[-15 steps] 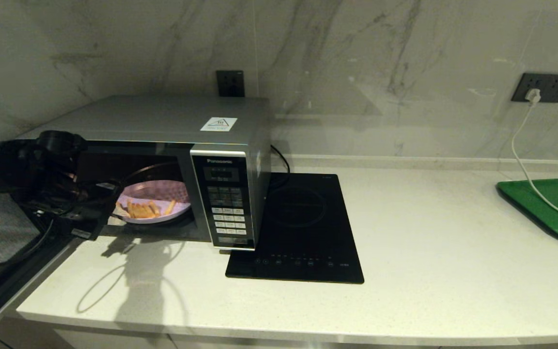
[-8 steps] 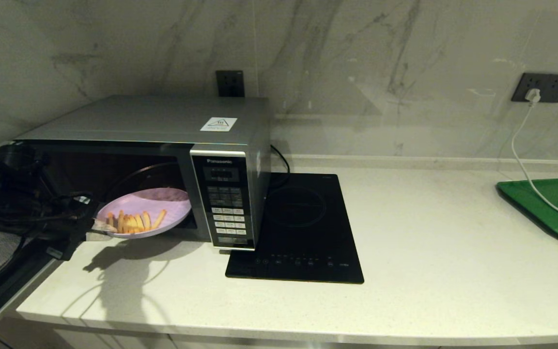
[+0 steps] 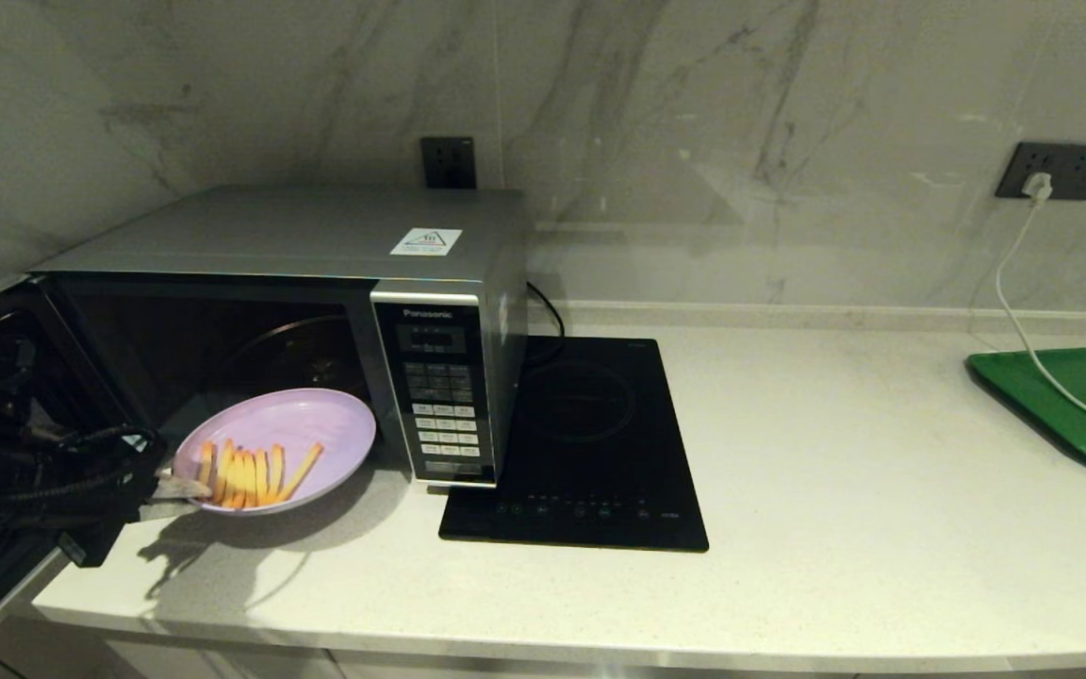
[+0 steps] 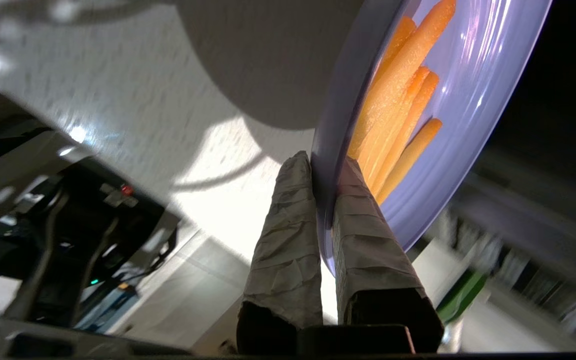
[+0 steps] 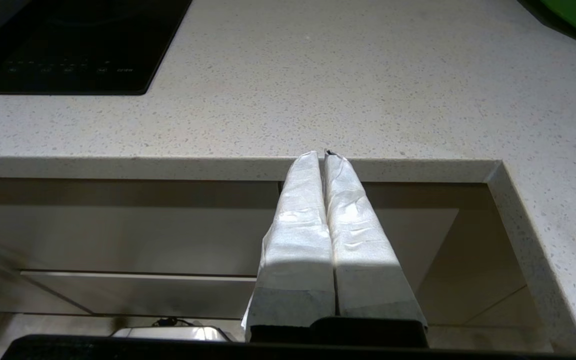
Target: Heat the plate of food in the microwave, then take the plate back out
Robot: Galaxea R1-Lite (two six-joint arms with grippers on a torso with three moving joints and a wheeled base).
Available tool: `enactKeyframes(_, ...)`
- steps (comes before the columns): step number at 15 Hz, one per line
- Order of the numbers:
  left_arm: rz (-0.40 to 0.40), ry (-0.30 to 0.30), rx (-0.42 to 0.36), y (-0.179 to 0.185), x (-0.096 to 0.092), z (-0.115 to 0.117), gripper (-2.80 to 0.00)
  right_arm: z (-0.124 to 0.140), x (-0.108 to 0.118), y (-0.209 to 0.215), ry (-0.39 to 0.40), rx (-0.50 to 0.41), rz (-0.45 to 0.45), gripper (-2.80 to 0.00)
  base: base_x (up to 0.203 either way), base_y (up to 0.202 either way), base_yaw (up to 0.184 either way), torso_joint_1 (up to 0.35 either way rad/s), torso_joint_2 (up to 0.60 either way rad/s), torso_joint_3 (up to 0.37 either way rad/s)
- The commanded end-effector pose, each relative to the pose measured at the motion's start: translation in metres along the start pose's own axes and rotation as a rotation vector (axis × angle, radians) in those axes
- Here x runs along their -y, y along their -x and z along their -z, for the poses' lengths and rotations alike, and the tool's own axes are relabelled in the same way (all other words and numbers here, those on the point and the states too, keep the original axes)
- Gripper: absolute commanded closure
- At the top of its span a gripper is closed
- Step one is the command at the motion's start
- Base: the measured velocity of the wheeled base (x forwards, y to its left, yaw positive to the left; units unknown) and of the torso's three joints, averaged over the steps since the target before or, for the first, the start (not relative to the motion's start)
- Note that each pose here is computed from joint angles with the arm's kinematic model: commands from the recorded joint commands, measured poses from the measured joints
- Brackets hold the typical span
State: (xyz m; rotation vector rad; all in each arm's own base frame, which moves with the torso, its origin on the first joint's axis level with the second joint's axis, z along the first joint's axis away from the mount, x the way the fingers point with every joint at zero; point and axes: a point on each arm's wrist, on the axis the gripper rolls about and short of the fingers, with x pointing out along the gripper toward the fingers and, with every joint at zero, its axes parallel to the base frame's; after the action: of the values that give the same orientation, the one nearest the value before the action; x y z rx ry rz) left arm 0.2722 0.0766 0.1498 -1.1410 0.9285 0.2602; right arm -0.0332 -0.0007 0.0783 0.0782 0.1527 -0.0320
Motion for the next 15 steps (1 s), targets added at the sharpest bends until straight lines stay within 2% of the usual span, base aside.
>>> enactKeyframes(1,0.042,-0.051,-0.017,0.018,-0.009,0.019,0.0,0.0,0.0,0.0,-0.001,-0.001,0.0,0.0,0.0,0.0,0.0,0.0,0.0,0.0)
enactKeyframes(4,0.088,-0.103,-0.037,0.034,-0.011,0.041,0.0,0.0,0.0,0.0,-0.001,-0.001,0.0,0.0,0.0,0.0,0.0,0.0,0.0,0.0)
enactKeyframes(10,0.087,-0.141,-0.083,0.049,-0.032,0.076,0.0,0.0,0.0,0.0,-0.001,-0.001,0.0,0.0,0.0,0.0,0.0,0.0,0.0,0.0)
enactKeyframes(15,0.063,-0.235,-0.189,0.053,-0.038,0.102,0.0,0.0,0.0,0.0,0.0,-0.003,0.0,0.0,0.0,0.0,0.0,0.0,0.0,0.0)
